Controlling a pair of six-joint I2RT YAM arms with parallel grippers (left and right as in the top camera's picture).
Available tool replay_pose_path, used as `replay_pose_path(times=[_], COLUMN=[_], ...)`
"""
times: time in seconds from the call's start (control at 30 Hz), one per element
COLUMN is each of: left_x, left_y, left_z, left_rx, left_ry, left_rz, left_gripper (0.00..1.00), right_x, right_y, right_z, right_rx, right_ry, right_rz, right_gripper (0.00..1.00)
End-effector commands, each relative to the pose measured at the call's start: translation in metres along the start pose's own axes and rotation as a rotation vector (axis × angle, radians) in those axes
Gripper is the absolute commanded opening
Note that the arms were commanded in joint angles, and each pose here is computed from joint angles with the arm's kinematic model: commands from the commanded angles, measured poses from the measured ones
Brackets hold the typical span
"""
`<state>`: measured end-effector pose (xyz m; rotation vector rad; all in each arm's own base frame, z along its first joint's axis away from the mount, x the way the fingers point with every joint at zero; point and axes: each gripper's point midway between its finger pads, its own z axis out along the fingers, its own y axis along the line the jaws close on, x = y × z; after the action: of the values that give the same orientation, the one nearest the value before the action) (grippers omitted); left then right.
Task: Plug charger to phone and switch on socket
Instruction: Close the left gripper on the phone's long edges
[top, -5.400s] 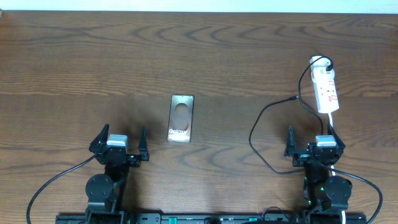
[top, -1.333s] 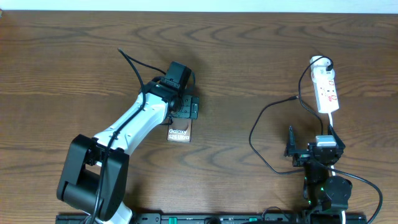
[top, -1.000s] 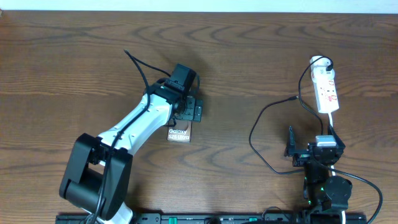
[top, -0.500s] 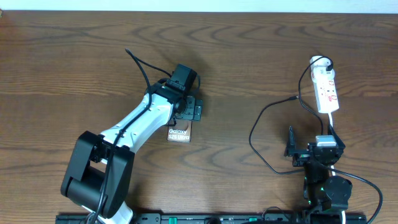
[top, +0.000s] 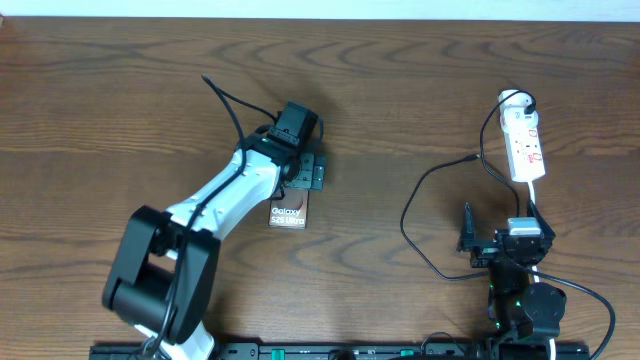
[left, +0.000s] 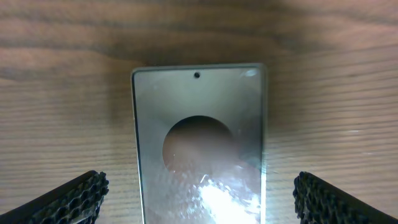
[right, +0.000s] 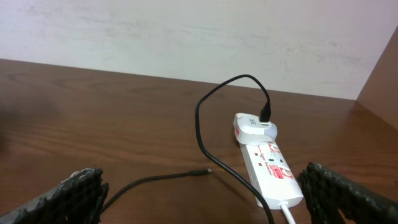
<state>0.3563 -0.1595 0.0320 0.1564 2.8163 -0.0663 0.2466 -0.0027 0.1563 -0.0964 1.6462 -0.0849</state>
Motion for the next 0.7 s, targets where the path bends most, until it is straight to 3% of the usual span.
replay_pose_path(times=[0.0,0.67], left_x=[0.008,0.040], left_y=[0.004,-0.014], left_z=[0.018,0.024], left_rx=[-0.036,-0.015], left_ry=[0.044,0.153], left_rz=[-0.013,0.037], left_gripper=[0.98,0.98], right_x=[0.000,0.000], right_y=[0.000,0.000], right_z=[0.000,0.000], right_rx=[0.003,0.002], right_ry=[-0.002,-0.002], right_rz=[-0.011,-0.011], right_gripper=[0.99,0.99])
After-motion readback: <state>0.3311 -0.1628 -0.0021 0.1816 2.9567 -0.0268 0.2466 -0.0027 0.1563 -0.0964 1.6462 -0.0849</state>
